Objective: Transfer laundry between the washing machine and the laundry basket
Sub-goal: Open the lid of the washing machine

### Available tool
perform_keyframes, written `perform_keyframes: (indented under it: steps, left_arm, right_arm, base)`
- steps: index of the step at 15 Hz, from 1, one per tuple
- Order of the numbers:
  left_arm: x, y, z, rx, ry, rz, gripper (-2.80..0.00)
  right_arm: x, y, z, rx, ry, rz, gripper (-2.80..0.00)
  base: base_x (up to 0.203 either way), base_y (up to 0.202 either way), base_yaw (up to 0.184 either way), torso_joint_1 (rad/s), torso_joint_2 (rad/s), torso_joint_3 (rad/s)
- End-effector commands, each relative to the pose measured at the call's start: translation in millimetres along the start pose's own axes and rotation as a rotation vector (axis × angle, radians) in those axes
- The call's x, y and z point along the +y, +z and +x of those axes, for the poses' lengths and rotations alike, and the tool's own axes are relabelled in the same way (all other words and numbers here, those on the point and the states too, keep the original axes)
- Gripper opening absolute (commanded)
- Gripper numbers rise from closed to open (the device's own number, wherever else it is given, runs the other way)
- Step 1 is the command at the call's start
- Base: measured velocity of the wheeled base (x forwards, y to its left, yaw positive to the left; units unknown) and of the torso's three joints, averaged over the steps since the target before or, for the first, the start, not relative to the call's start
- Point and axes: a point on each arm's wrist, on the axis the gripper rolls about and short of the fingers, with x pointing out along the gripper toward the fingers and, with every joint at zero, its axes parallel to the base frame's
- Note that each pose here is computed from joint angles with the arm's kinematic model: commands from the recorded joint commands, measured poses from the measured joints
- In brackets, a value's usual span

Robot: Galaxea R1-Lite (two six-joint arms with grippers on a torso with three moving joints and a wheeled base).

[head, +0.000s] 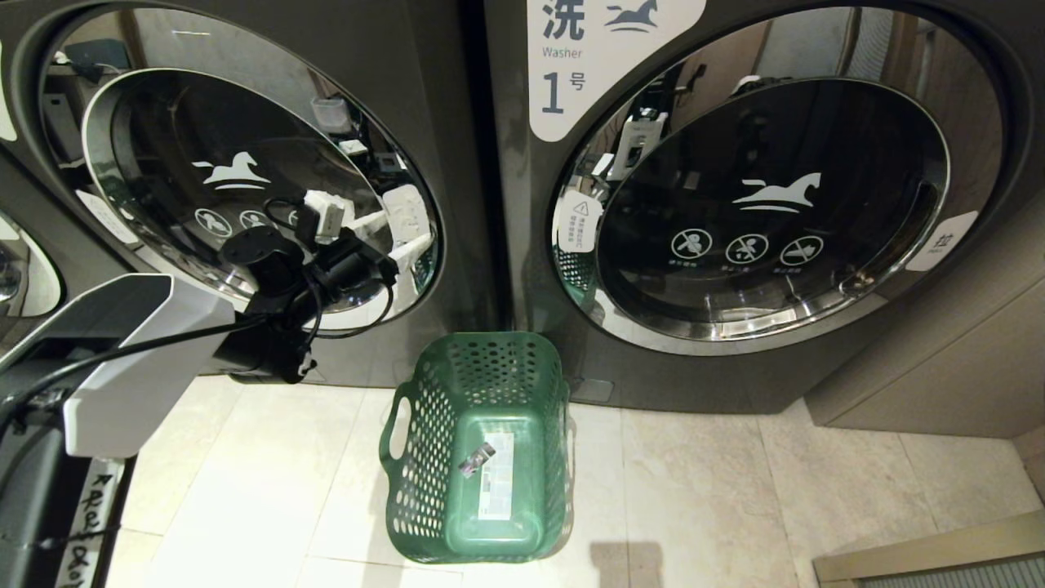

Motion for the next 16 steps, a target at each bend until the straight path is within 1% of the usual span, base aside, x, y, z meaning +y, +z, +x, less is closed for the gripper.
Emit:
perform_keyframes:
  steps: [1, 5, 9, 13, 16]
  left_arm:
    - [0.1, -2, 1, -0.005, -0.013, 0.003, 0.00]
    - [6.2, -5, 8, -0.013, -0.023, 0.009, 0.00]
    - [13.2, -10, 10, 0.006, -0.124, -0.001, 0.00]
    - [19.7, -10, 6, 0.012, -0.182, -0.019, 0.00]
    - [27.0, -7, 3, 0.006, -0.200, -0.035, 0.00]
  right_arm:
    - [0, 0, 0, -0.001, 0.000, 0.000, -2.80]
    - [0, 0, 0, -0.001, 0.000, 0.000, -2.80]
    - [0, 0, 0, -0.001, 0.000, 0.000, -2.80]
    - [0, 0, 0, -0.001, 0.000, 0.000, -2.80]
    - [0, 0, 0, 0.001, 0.002, 0.000, -2.80]
  base:
    - [0.000, 0.000, 0.000, 0.000, 0.00, 0.000]
    - [0.000, 0.000, 0.000, 0.000, 0.00, 0.000]
    - [0.000, 0.000, 0.000, 0.000, 0.00, 0.000]
    - [0.000, 0.000, 0.000, 0.000, 0.00, 0.000]
    - [0.000, 0.000, 0.000, 0.000, 0.00, 0.000]
